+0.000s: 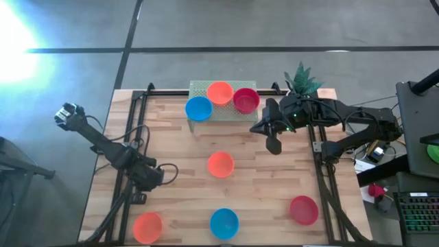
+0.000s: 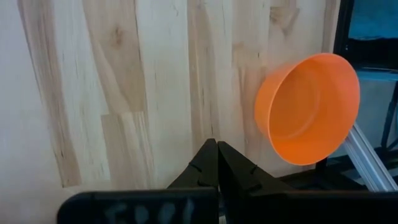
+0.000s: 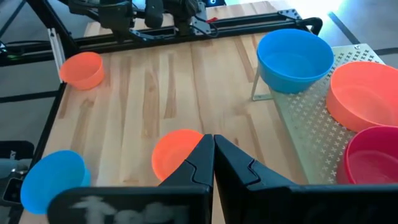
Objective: Pick & Place Mini bowls
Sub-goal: Stack the bottom orange bowl on the orange bowl on the shelf
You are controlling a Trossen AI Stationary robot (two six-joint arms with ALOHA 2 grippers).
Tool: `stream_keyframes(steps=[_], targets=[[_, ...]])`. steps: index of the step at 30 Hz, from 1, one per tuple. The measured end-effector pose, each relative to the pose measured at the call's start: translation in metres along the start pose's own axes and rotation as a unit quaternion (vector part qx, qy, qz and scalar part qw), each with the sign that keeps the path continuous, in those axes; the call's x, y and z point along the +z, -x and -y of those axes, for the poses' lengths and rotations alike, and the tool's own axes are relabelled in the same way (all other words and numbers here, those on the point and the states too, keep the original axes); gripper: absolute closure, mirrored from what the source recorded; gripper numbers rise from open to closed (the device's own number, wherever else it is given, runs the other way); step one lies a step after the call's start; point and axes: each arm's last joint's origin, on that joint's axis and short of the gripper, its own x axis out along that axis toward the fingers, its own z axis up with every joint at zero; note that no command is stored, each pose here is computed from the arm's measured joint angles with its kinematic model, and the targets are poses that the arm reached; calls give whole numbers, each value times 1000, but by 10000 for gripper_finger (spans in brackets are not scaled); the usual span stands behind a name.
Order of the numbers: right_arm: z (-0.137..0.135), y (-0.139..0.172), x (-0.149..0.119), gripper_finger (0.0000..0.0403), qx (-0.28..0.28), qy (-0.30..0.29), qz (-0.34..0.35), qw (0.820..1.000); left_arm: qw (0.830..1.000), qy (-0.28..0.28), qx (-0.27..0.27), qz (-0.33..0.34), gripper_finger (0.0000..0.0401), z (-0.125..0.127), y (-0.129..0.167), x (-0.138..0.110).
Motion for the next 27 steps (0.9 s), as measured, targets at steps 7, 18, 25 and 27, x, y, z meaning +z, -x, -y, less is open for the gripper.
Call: stream_keyframes(steps=[7,18,25,27], targets=[[0,0,0,394,0,0,0,1000,1000,28,6,-8,396,0,-4,2],[0,0,0,394,-1,0,0,1000,999,34,-18,-11,330,6,-11,8],[0,0,0,394,-1,-2,0,1000,999,-7,-49,2,326,27,-26,13],[0,0,0,394,-1,0,0,1000,999,-13,-41,-13,326,30,-33,12]])
